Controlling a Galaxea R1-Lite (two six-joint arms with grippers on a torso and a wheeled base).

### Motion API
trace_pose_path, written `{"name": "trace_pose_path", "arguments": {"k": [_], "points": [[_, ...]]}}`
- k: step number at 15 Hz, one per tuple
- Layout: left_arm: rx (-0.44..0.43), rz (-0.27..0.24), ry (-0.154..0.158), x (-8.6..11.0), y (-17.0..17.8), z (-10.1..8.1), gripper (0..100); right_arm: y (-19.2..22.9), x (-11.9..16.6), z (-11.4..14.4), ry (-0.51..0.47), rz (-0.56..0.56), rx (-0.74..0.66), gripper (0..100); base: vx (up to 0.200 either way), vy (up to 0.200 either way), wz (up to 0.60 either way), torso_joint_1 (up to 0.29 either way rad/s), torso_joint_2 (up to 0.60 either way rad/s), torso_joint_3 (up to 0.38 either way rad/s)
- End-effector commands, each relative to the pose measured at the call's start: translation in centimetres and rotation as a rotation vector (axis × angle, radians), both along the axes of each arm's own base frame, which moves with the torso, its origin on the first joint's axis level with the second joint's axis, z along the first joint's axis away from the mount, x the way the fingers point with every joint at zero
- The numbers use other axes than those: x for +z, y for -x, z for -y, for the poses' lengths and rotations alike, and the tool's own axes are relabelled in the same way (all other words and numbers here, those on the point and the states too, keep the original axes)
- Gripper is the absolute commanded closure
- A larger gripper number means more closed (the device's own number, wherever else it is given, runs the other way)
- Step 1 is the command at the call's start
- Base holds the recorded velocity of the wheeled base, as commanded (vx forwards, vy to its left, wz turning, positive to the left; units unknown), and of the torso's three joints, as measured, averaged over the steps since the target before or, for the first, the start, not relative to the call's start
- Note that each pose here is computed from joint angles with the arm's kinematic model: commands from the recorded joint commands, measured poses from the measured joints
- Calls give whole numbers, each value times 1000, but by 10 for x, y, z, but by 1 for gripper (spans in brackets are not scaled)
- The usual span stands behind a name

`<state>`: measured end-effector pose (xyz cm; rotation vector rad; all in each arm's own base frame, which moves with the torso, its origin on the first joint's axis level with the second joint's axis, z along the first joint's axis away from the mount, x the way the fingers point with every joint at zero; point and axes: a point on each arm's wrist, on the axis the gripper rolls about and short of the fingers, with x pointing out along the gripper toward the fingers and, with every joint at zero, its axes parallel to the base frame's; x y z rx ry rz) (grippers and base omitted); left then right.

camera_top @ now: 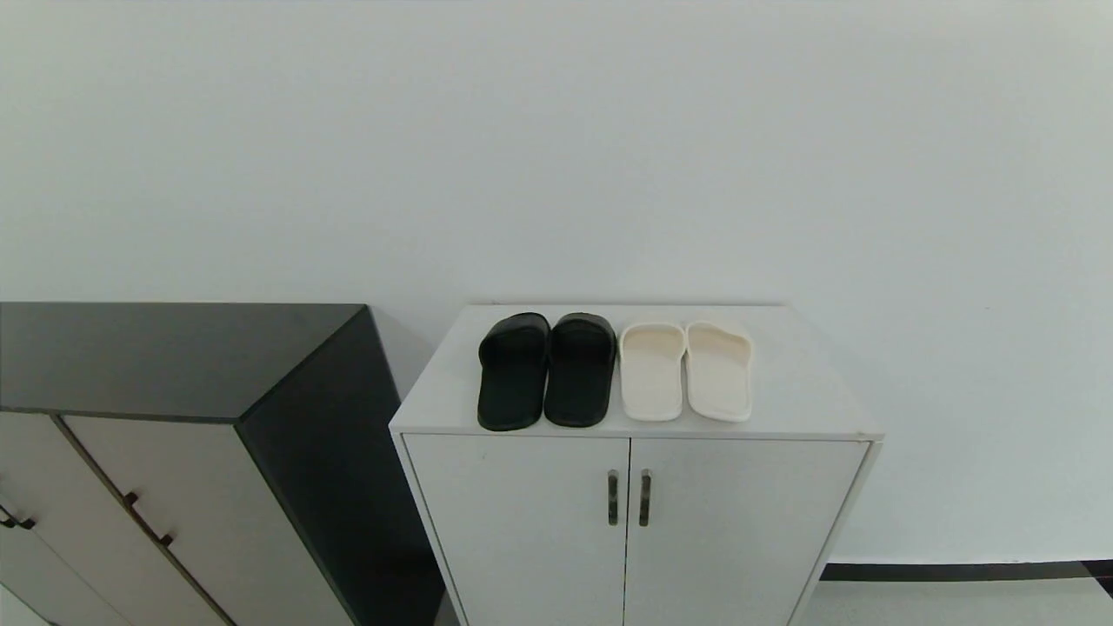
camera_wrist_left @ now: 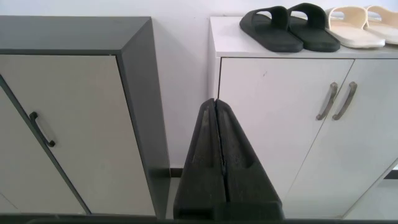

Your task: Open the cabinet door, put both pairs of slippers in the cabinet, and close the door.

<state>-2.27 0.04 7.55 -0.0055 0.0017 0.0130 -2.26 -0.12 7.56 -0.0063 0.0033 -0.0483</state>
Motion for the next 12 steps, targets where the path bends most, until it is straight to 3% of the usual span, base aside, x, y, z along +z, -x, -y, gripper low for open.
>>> {"name": "trace_pose_path", "arguments": {"k": [1,7,9,10,11,12], "points": [[1,0,1,0,0,0,100,-2,0,0,-1,-23,7,0,0,0,0,0,0,0],[1,0,2,0,0,0,100,-4,1,0,-29,-43,0,0,0,0,0,0,0,0],[1,0,1,0,0,0,100,-2,48,0,-178,38,34,0,0,0,0,0,0,0],[1,0,2,0,0,0,100,-3,87,0,-335,16,142,0,0,0,0,0,0,0],[1,0,1,0,0,0,100,-16,96,-3,-245,-97,196,0,0,0,0,0,0,0],[1,0,1,0,0,0,100,-32,99,-5,-238,-173,247,0,0,0,0,0,0,0]]}}
